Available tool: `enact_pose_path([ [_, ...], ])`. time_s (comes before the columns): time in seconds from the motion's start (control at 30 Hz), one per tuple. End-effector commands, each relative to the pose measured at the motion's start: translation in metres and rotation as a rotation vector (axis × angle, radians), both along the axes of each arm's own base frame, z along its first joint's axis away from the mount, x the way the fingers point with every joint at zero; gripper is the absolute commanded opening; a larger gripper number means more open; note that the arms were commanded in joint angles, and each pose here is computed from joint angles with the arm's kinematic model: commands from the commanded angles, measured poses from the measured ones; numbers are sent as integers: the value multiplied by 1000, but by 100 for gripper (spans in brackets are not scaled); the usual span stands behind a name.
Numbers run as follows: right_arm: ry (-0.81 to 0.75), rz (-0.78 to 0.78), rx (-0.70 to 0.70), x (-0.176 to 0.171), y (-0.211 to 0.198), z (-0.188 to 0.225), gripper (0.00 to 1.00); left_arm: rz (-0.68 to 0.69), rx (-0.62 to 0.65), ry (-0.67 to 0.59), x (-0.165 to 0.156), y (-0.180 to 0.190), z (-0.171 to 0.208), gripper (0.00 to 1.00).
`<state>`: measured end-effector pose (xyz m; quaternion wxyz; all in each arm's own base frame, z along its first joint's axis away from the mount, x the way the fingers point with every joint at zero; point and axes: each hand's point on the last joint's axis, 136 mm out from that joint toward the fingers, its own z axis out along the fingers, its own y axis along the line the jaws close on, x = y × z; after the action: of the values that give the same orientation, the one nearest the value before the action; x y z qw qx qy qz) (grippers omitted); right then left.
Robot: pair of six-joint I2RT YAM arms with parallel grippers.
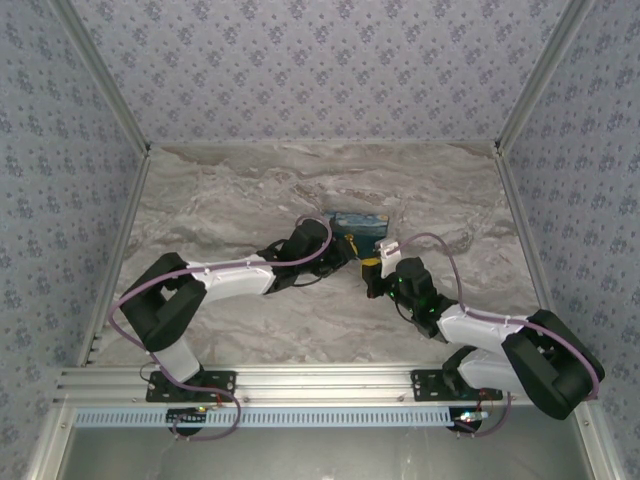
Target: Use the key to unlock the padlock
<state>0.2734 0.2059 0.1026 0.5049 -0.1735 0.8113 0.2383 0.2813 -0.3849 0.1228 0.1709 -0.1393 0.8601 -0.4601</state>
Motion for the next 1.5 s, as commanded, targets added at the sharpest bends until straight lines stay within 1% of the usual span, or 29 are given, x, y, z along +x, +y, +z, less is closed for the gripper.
enact_pose_path([
  [0.0,-83,-6,23,8,4,19,0,-35,-126,-27,-5,-20,38,18],
  [0.17,-97,-2,13,10,6,21,0,-33,-126,-17,-7,-19,39,17],
  [0.87,-143,31,73,22,17,40,0,-52,-134,25,-13,-21,38,17],
  [1.2,-170,46,126,29,22,58,0,-52,-125,34,-14,-20,33,17],
  [1.47,-161,55,131,34,24,57,0,-61,-125,40,-16,-21,32,17],
])
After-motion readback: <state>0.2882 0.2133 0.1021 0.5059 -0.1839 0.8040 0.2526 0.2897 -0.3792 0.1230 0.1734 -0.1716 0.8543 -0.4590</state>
